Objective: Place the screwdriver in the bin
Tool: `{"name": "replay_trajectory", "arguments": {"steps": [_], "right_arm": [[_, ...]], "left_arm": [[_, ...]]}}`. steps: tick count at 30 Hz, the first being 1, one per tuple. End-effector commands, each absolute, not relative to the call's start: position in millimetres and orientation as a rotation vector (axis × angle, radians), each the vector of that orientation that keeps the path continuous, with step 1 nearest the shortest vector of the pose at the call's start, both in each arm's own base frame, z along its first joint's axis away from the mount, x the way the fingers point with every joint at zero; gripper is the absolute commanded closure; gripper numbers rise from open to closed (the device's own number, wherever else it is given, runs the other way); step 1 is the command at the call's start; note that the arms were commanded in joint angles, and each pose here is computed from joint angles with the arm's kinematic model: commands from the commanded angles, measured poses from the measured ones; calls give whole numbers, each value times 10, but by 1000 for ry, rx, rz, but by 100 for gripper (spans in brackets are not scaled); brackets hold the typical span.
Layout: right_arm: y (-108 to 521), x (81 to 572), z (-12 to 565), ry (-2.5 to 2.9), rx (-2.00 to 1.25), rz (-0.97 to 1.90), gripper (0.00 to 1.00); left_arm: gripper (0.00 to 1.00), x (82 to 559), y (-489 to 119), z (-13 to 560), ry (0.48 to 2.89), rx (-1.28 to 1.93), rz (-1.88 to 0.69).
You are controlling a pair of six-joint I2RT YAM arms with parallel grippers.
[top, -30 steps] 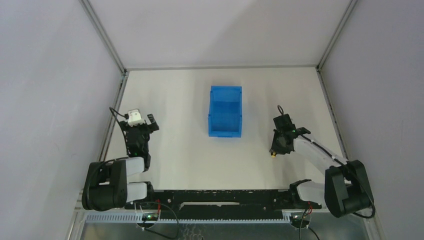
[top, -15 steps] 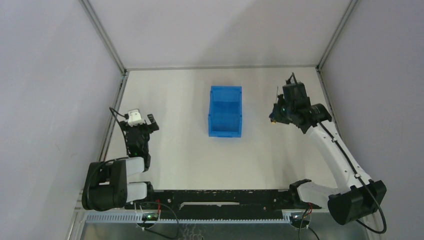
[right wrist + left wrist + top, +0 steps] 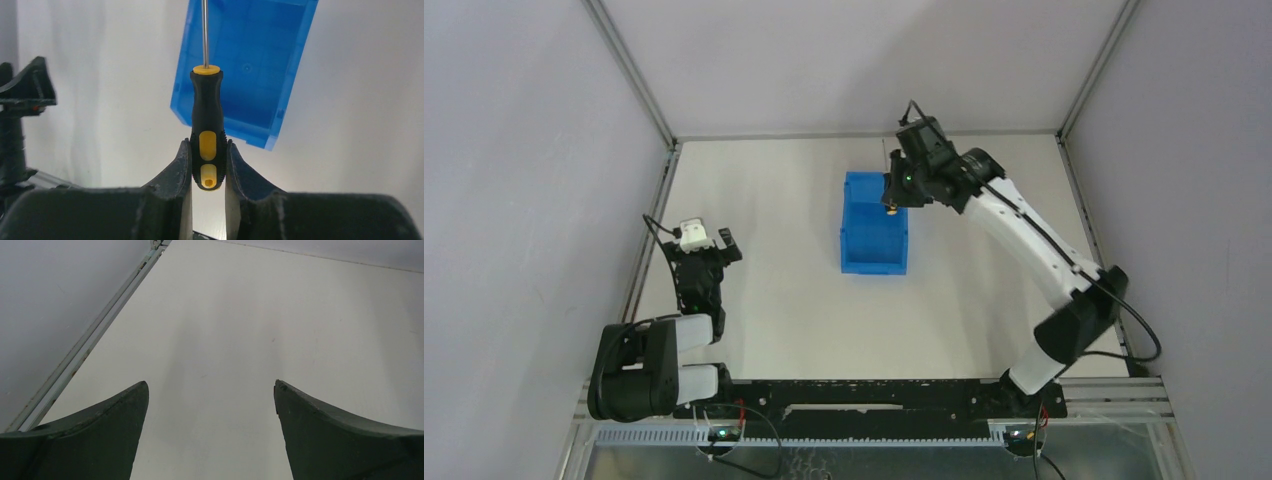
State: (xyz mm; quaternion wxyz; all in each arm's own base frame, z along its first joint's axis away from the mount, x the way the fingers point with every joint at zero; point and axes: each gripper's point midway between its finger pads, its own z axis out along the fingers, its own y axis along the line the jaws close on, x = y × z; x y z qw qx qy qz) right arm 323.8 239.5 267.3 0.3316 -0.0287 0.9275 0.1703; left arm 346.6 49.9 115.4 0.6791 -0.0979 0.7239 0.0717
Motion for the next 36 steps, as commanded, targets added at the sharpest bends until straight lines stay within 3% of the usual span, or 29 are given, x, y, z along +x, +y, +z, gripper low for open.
{"name": "replay_trajectory", "arguments": {"steps": [1,14,21,27,33,36], "right_arm": [[2573,3484,2384,2463,-12,382,97],[2855,3767,918,2650,67,213,96],[2910,3722,549,2689,109,205,72],[2905,3744,763,2653,111,223,62],[2871,3789,1427,2540,80,277,45],[2846,3794,1812,2470,46,313,43]], "left_arm": [[0,3537,514,1355,1566,-209,177],[0,3535,516,1355,1566,-210,177],[0,3538,514,1358,1566,-209,176],[0,3536,519,1360,1565,-211,178],[0,3535,517,1357,1566,-211,178],[0,3540,514,1360,1565,-209,177]]}}
